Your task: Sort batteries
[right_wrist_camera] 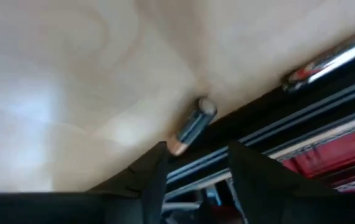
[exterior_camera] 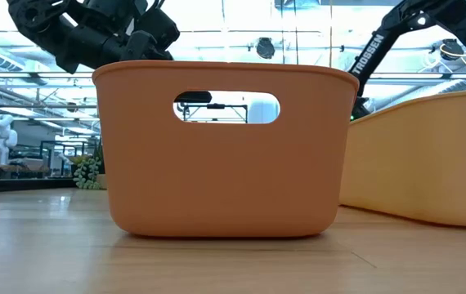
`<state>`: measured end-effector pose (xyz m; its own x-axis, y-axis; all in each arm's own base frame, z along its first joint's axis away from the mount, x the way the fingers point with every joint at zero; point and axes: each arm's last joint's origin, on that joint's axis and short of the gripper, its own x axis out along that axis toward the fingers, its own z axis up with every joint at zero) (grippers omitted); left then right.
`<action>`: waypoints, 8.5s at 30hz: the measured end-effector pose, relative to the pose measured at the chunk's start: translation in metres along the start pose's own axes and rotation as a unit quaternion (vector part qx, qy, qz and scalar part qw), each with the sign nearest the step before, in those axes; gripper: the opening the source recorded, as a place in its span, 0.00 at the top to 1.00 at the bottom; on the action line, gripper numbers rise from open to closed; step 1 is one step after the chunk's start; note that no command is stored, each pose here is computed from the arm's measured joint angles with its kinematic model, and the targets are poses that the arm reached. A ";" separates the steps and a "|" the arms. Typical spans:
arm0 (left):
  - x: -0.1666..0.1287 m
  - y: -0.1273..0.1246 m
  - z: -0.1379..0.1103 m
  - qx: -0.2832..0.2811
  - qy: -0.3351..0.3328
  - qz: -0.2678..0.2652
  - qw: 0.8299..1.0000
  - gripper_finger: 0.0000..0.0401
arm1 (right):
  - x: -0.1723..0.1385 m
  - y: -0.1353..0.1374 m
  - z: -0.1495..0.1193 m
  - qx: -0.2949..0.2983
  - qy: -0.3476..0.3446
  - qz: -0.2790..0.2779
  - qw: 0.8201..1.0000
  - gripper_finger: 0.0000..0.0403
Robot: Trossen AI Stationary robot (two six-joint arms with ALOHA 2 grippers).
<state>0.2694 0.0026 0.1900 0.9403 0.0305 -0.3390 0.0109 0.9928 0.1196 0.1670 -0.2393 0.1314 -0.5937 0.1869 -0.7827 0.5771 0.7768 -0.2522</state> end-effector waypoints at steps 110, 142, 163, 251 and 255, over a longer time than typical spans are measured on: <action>-0.002 0.002 0.021 -0.059 -0.111 0.005 0.992 0.71 | -0.176 0.162 -0.135 -0.332 -0.668 0.277 0.605 0.96; -0.003 -0.009 0.025 -0.054 -0.124 -0.015 0.991 0.45 | -0.187 0.240 -0.127 -0.319 -0.754 0.237 0.522 0.95; -0.003 -0.009 0.024 -0.054 -0.119 -0.014 0.991 0.48 | -0.183 0.248 -0.111 -0.292 -0.760 0.228 0.534 0.95; 0.078 -0.062 0.090 -0.019 0.327 -0.056 0.943 0.59 | -0.063 0.212 -0.178 -0.175 -0.691 0.150 0.685 0.63; 0.071 -0.036 0.094 0.046 0.380 0.009 0.924 0.59 | -0.063 0.212 -0.178 -0.175 -0.691 0.151 0.685 0.63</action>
<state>0.3675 -0.0421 0.2491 0.4313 0.1544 -0.8889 0.0585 0.9784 0.1983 0.2268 0.0206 0.2284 0.7600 -0.1892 -0.6218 0.2435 0.9699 0.0025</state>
